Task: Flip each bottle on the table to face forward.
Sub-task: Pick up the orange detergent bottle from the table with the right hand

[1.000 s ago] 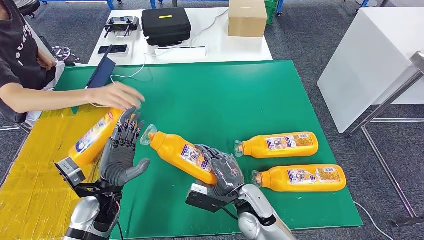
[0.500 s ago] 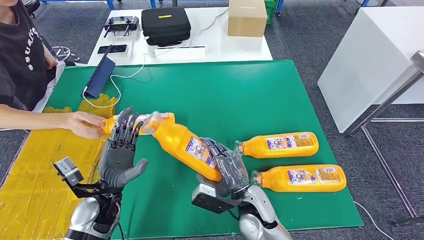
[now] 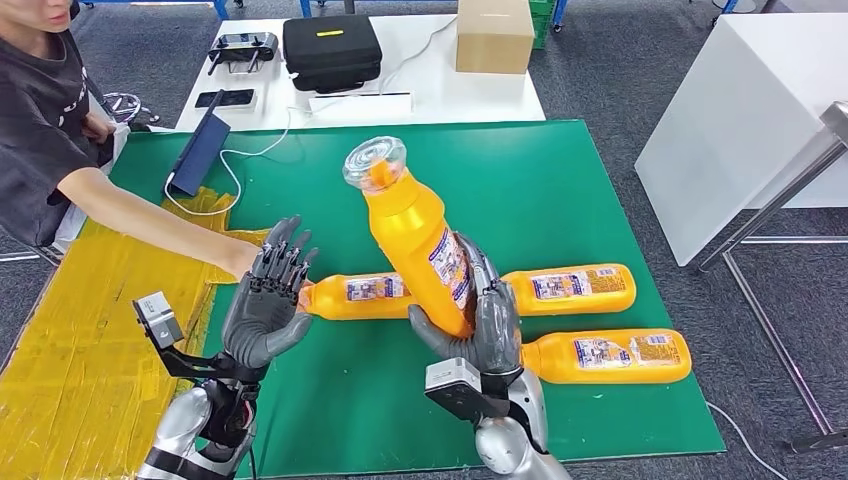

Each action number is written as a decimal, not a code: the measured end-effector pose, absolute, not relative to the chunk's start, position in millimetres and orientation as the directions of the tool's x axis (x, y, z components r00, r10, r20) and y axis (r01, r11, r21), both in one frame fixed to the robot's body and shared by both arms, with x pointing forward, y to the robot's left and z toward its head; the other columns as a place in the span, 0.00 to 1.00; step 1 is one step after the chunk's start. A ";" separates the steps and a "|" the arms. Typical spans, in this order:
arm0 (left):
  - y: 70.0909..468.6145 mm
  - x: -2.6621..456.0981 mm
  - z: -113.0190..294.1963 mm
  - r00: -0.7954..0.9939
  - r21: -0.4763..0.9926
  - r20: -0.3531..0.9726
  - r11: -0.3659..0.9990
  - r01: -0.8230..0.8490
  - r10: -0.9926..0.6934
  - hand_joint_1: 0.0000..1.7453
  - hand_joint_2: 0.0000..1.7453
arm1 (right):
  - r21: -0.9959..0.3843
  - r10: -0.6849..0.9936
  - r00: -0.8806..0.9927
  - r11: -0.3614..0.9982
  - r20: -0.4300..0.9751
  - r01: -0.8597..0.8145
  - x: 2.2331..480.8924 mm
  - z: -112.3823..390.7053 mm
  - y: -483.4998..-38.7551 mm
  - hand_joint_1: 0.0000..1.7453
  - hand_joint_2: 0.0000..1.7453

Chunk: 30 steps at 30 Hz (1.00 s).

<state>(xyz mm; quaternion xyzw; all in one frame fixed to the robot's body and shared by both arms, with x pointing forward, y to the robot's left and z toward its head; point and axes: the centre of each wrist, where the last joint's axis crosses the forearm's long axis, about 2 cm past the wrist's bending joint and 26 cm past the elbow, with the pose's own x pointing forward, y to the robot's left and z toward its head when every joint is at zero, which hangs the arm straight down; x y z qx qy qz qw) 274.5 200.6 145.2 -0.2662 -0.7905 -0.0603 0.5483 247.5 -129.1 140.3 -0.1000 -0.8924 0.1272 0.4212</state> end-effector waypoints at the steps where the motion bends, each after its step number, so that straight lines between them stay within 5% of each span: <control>1: 199.6 275.3 145.1 -0.254 -0.198 0.899 0.850 0.488 0.355 0.00 1.00 | -0.301 0.281 -0.628 0.951 0.726 0.077 248.1 141.6 -127.4 1.00 1.00; 10: 195.3 281.8 145.8 -0.243 -0.193 0.903 0.839 0.508 0.355 0.00 1.00 | -0.277 0.245 -0.650 0.959 0.720 0.055 251.3 149.5 -113.6 1.00 1.00; 30: 185.6 296.8 151.4 -0.225 -0.180 0.902 0.795 0.579 0.369 0.00 1.00 | -0.494 0.255 -0.596 0.824 0.762 -0.279 266.9 125.1 -71.9 1.00 1.00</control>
